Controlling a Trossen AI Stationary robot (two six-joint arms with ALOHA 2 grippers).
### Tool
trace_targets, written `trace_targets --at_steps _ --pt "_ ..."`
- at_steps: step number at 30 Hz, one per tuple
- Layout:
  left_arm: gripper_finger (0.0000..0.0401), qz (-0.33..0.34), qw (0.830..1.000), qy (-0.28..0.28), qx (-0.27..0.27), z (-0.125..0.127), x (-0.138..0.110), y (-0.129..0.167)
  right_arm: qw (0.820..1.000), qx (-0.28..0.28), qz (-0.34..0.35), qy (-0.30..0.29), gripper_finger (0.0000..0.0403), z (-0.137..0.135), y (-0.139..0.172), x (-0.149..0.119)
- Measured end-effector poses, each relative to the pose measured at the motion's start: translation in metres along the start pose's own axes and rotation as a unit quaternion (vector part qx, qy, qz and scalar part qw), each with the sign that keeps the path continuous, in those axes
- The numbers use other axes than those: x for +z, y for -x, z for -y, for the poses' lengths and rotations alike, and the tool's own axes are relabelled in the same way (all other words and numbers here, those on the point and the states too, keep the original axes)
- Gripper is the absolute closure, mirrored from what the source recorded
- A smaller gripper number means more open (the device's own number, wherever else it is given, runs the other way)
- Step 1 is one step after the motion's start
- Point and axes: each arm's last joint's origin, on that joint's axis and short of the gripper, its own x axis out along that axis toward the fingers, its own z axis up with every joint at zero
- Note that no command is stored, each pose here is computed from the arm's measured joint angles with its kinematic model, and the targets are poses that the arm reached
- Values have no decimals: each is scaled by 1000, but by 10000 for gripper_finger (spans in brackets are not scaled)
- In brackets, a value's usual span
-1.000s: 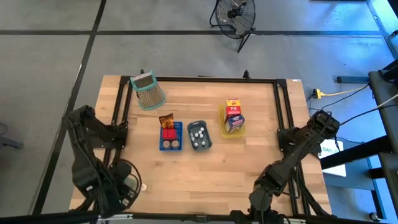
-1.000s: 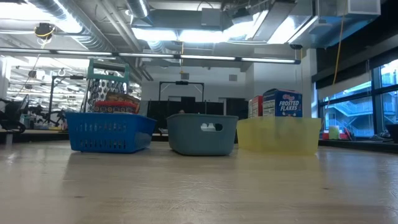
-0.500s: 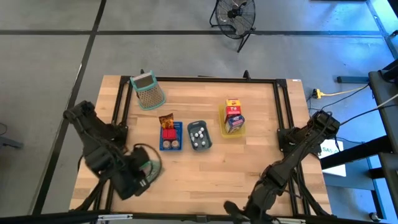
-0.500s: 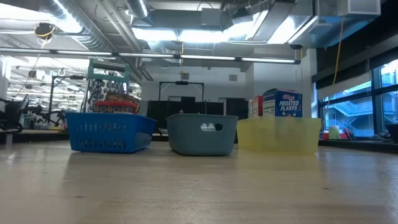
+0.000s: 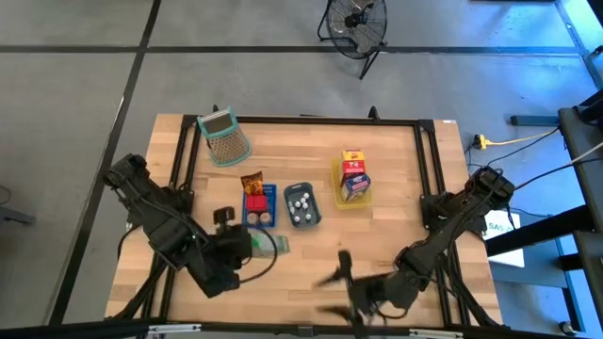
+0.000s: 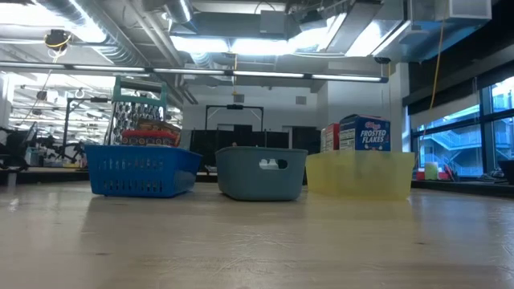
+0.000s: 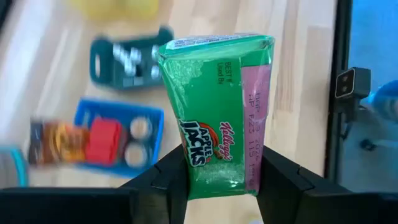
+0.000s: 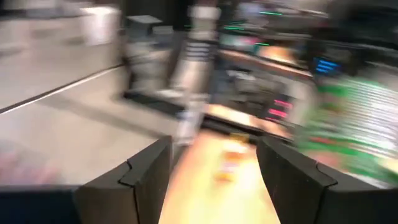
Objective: Pick & Place Kitchen Items
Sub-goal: Put the green cereal box into the yellow bin
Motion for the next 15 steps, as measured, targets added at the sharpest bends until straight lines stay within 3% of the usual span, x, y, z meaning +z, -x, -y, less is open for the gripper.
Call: trace_targets --at_steps 2,4,10,15 --pt "257 17 999 -36 5 5 2 -3 997 -73 -1 -27 167 9 -2 0" --pt "257 23 997 -76 12 11 2 -9 994 -106 2 -37 167 16 -5 1" --pt "257 19 984 -166 63 25 3 -35 993 -104 8 -57 167 38 -16 -1" --pt "257 -13 986 -150 72 22 11 -57 988 -144 -6 -55 167 68 -27 -7"
